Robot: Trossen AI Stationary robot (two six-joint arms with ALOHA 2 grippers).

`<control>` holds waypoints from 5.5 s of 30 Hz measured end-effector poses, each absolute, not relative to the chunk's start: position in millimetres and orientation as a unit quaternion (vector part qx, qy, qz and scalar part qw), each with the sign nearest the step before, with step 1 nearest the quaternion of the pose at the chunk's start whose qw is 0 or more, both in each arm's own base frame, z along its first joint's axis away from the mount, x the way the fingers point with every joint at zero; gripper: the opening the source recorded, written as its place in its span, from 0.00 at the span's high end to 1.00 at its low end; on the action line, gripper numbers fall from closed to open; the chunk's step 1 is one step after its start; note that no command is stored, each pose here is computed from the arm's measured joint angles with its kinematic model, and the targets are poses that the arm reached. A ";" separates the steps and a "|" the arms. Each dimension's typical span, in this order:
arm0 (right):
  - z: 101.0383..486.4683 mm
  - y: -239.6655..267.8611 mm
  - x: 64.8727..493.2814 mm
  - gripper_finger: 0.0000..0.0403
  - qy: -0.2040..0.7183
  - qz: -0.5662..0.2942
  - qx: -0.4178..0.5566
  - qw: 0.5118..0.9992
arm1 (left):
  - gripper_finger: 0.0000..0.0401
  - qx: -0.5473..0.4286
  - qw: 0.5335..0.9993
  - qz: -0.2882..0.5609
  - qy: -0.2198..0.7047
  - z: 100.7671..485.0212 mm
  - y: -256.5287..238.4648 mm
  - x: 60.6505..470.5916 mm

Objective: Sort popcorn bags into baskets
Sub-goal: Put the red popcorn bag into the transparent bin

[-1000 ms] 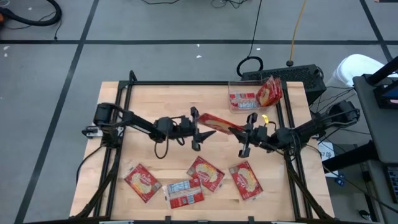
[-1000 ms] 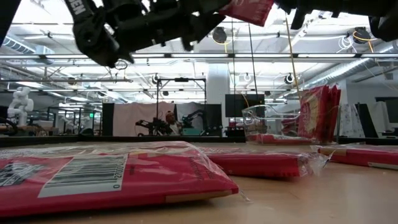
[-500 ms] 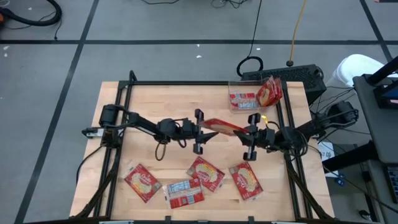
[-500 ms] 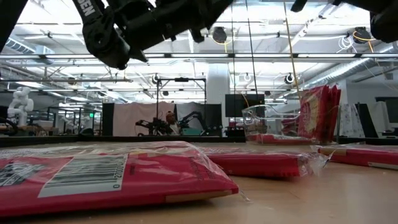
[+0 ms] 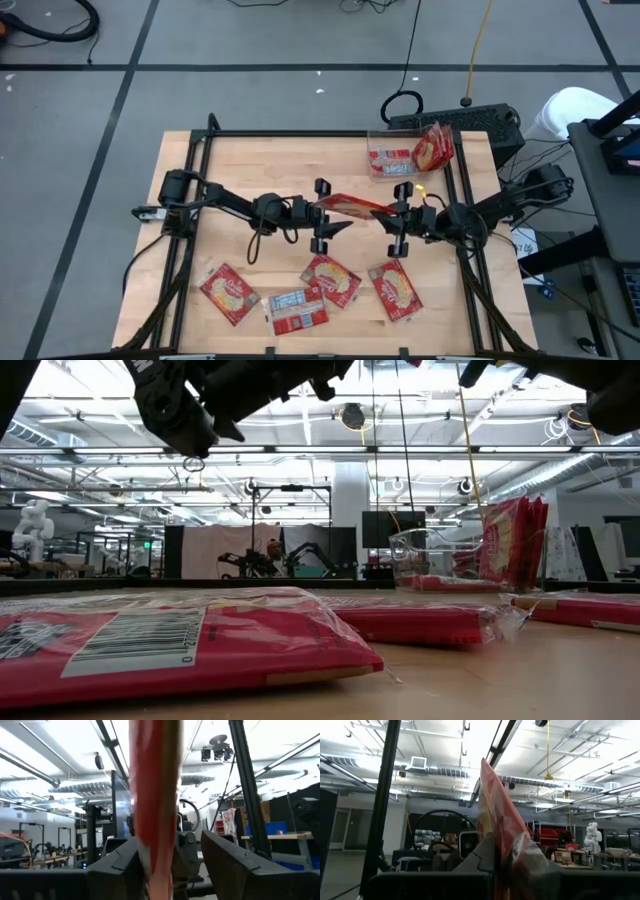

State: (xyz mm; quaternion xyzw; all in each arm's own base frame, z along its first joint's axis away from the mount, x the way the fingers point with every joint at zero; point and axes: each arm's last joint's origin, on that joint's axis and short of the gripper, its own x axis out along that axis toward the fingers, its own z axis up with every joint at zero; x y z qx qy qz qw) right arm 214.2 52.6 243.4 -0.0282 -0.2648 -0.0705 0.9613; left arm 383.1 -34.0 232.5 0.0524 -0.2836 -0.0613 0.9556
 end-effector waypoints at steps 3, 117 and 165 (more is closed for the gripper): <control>247.5 52.0 211.3 0.98 -0.274 -0.071 -0.029 0.959 | 0.58 0.047 0.957 -0.059 -0.281 232.5 -30.7 383.7; 337.6 8.4 191.3 1.00 0.238 -0.312 0.032 0.919 | 0.31 0.020 0.940 0.215 0.263 149.0 22.5 353.2; 249.9 -50.2 127.6 1.00 0.220 -0.610 0.089 0.756 | 0.40 0.003 0.944 0.212 0.254 149.9 21.9 354.0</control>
